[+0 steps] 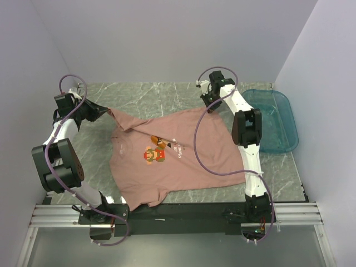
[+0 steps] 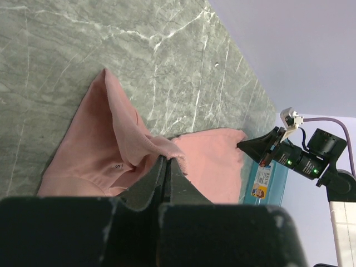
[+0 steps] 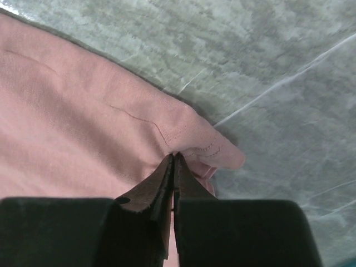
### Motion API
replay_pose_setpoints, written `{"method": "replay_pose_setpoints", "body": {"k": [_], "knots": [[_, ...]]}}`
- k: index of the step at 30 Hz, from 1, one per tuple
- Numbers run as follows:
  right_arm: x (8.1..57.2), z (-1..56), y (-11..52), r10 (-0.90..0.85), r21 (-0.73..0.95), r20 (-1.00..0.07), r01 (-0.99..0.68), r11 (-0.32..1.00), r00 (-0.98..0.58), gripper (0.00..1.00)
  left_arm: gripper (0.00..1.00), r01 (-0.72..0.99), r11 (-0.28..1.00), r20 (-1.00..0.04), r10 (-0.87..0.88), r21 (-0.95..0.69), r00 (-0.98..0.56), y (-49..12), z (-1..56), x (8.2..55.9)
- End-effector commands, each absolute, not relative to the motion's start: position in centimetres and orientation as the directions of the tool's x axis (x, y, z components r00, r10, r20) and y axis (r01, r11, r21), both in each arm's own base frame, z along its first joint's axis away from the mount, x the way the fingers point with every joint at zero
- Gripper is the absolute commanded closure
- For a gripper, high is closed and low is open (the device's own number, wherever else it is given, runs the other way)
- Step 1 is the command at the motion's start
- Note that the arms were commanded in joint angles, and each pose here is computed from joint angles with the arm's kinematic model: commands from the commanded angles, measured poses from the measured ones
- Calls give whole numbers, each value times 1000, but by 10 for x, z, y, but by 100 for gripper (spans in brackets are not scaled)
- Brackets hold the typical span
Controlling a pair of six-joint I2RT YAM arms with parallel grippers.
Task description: Fold and stack the t-shirts
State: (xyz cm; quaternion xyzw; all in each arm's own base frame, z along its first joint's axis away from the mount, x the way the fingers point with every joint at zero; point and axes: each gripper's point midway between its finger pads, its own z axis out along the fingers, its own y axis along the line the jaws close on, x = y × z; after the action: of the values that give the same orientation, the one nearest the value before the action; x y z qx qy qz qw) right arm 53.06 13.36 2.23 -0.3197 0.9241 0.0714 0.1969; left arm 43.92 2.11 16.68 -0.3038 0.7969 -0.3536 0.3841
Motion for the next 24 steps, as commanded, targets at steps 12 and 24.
{"method": "replay_pose_setpoints", "body": {"k": [12,24], "knots": [[485,60,138,-527,124,-401,-614,780,-749,94,100,-146,575,-435,-739,-805,-515,16,182,443],[540,106,120,-330,142,-567,-484,863,-755,60,100,-149,579,-438,-739,-802,-513,18,181,443]]}}
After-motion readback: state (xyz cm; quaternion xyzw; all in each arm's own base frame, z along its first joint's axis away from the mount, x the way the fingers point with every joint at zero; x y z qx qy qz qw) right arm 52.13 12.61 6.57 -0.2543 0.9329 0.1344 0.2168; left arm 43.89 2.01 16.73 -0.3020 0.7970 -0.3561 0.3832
